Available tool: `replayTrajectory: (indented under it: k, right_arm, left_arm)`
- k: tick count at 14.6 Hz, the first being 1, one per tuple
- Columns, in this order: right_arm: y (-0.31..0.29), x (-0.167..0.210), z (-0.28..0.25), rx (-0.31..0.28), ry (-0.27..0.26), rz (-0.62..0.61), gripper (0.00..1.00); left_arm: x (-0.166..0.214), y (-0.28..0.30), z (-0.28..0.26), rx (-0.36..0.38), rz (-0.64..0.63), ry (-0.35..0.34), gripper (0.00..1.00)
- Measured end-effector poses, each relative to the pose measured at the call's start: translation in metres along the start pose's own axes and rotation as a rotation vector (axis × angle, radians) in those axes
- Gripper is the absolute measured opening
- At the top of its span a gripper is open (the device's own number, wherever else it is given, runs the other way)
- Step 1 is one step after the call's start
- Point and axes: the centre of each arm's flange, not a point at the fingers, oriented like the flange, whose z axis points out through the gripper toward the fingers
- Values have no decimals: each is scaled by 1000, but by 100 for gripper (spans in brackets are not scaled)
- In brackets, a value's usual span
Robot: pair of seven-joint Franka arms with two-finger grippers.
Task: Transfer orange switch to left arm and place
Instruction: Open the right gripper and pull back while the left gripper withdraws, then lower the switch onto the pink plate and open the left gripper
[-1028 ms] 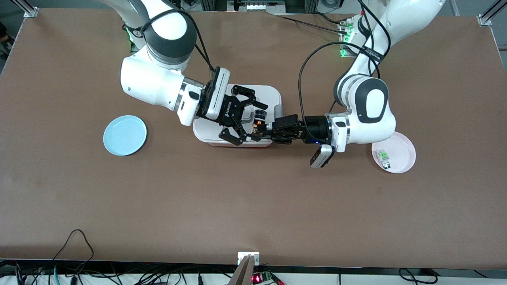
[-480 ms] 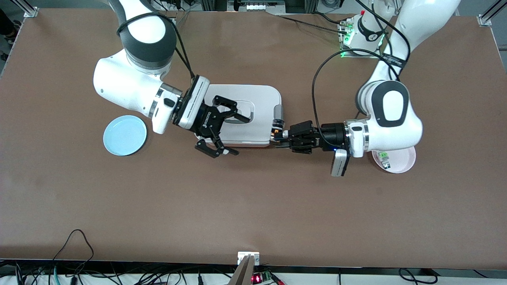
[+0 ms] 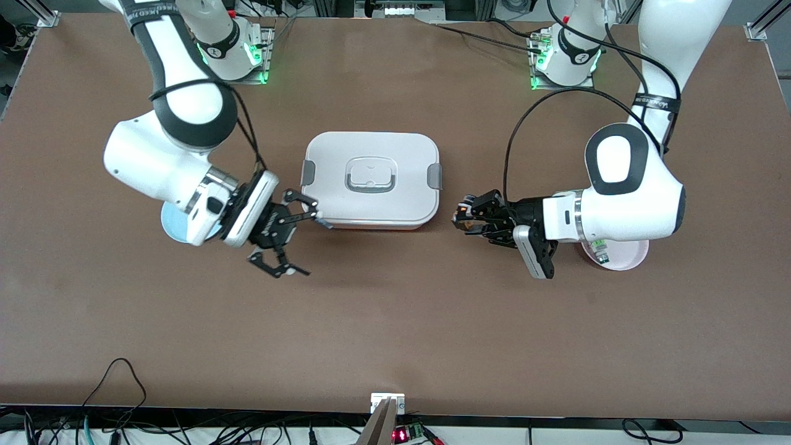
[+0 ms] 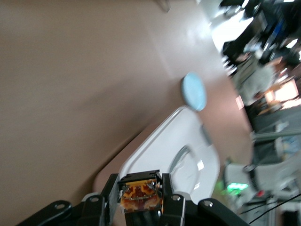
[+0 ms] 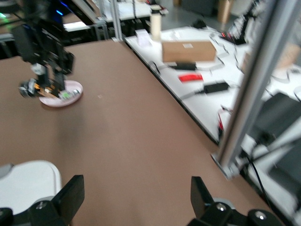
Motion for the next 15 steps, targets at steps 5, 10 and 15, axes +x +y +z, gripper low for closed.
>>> replayTrajectory:
  k: [5, 10, 15]
  right_arm:
    - [49, -55, -40, -104, -260, 365, 100]
    - [55, -71, -65, -255, -517, 742, 100]
    - [52, -52, -131, -405, -831, 908, 100]
  left_arm:
    - [-15, -21, -25, 231, 174, -256, 41]
    - [-51, -91, -80, 346, 434, -465, 41]
    - [-118, -164, -119, 373, 534, -725, 41]
